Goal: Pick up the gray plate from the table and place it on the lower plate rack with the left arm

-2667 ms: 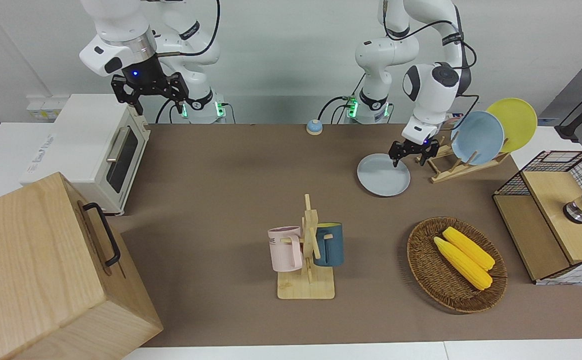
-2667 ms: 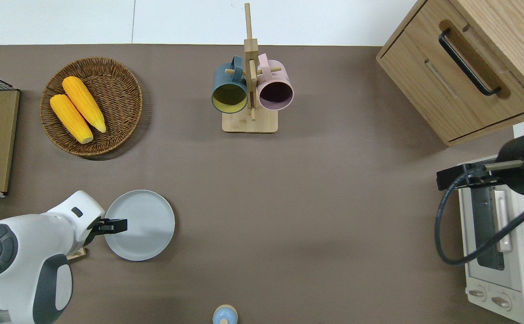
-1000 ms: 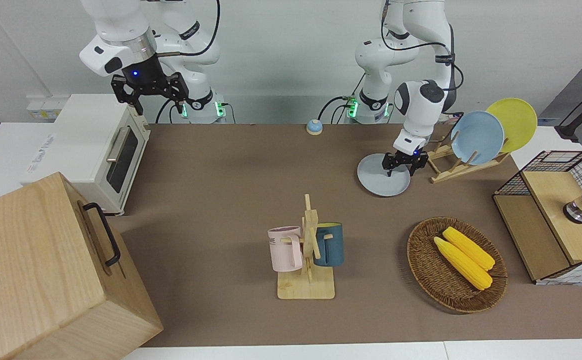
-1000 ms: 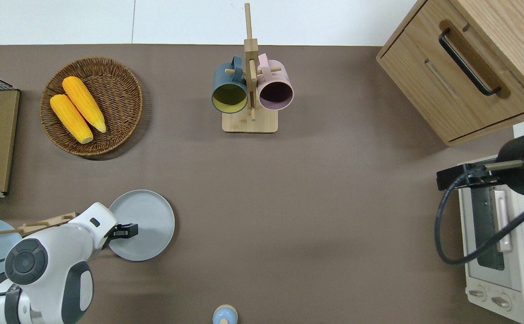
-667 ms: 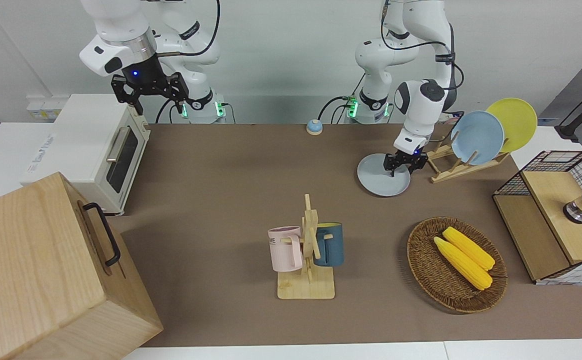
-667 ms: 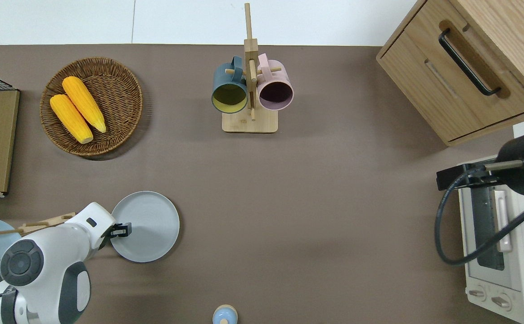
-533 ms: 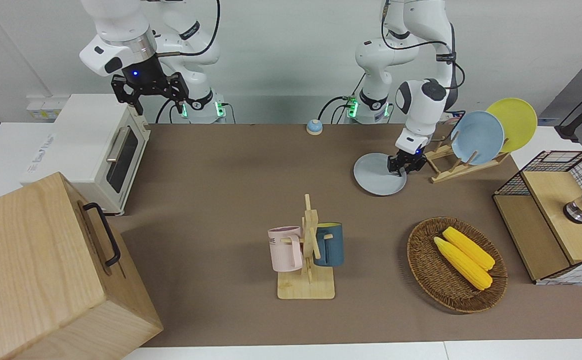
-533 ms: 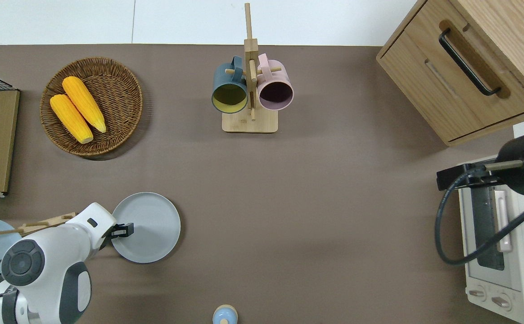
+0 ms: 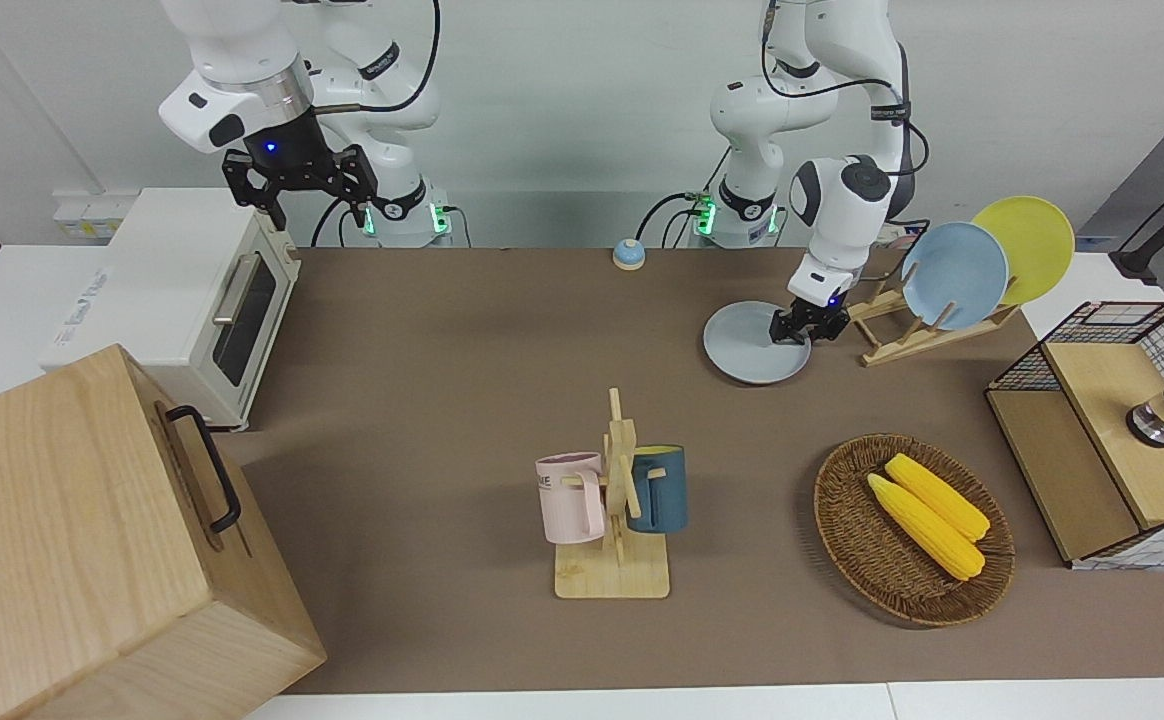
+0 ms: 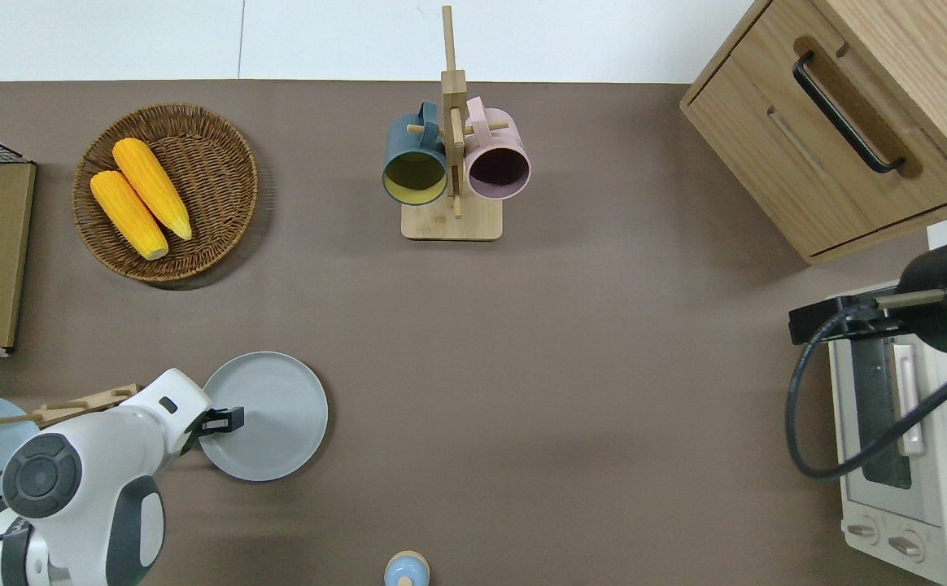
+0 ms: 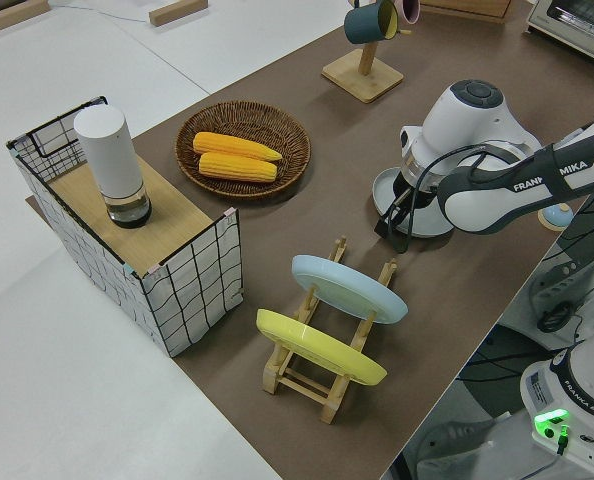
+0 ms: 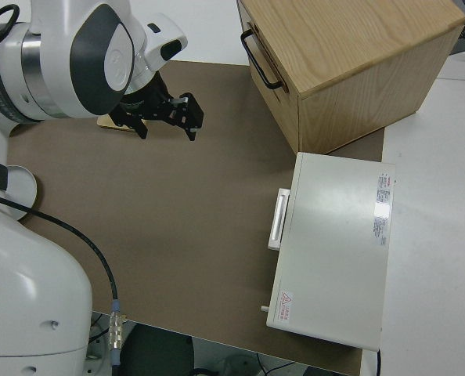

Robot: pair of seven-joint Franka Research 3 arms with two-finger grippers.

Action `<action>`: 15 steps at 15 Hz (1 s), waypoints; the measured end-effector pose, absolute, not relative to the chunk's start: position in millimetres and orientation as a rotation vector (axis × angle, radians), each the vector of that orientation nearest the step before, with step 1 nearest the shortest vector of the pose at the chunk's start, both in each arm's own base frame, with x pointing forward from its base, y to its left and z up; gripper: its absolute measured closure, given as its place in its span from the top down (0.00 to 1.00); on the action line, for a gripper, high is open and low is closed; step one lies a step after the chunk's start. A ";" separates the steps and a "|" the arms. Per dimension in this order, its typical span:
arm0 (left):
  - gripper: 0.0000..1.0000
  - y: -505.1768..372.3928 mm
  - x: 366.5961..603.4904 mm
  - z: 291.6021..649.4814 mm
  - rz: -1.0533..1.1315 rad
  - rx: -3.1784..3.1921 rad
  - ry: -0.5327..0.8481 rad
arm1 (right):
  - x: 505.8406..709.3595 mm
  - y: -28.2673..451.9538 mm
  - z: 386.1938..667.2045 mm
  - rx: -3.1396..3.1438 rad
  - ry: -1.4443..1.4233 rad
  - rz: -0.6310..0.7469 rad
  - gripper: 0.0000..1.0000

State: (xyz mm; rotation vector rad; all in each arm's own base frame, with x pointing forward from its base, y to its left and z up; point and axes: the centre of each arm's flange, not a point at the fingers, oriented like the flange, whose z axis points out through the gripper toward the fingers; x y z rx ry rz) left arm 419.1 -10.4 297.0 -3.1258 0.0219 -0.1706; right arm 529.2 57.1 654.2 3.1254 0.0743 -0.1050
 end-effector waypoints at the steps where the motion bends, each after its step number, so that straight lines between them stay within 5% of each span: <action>1: 0.00 -10.3 418.1 301.1 -0.164 -3.124 0.022 | 529.2 57.1 654.2 3.125 0.074 -0.105 0.99; 10: 0.00 -6.2 418.4 334.8 -0.141 -3.113 0.021 | 529.2 57.1 654.2 3.125 0.074 -0.105 0.99; 15: 0.00 20.5 438.0 394.4 -0.083 -3.129 0.021 | 529.2 57.1 654.2 3.125 0.074 -0.105 0.99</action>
